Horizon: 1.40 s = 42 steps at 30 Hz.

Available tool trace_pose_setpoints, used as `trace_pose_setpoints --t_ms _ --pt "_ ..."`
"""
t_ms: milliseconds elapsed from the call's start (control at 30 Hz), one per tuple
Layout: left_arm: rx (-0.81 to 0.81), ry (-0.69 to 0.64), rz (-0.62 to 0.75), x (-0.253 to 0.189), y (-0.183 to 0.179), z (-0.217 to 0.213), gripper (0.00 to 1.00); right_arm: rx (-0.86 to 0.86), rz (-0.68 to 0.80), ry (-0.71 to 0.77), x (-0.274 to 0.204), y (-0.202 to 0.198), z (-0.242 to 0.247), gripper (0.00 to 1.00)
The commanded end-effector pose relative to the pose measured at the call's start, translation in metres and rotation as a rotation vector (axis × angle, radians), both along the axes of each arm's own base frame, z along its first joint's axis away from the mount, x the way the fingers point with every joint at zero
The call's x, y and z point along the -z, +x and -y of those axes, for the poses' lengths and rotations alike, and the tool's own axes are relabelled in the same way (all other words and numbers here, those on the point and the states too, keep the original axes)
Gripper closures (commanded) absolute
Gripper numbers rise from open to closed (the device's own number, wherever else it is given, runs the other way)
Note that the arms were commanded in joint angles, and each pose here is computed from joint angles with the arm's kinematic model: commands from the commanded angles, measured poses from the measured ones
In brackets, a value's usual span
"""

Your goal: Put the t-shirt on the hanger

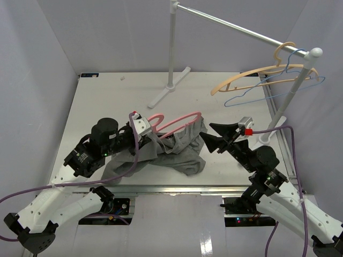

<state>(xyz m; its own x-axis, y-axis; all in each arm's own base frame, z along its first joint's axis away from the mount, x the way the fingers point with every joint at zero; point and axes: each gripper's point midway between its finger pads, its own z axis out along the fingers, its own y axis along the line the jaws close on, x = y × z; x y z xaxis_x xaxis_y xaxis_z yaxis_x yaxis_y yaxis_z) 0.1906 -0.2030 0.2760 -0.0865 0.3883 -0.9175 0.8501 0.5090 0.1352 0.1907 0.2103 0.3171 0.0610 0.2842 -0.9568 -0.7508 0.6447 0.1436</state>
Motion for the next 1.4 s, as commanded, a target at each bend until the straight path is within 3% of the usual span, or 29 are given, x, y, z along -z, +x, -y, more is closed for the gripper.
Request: trace_pose_setpoints --t_ms 0,433,1367 --pt "-0.125 -0.138 -0.039 -0.017 0.005 -0.004 1.00 -0.011 -0.098 0.051 0.021 0.008 -0.011 0.36" --pt "-0.098 -0.235 -0.055 -0.010 -0.012 -0.003 1.00 -0.008 -0.301 0.086 0.053 0.038 -0.051 0.41" --pt "-0.099 -0.290 -0.069 -0.005 -0.016 -0.002 1.00 -0.055 -0.411 -0.060 0.146 0.037 -0.124 0.44"
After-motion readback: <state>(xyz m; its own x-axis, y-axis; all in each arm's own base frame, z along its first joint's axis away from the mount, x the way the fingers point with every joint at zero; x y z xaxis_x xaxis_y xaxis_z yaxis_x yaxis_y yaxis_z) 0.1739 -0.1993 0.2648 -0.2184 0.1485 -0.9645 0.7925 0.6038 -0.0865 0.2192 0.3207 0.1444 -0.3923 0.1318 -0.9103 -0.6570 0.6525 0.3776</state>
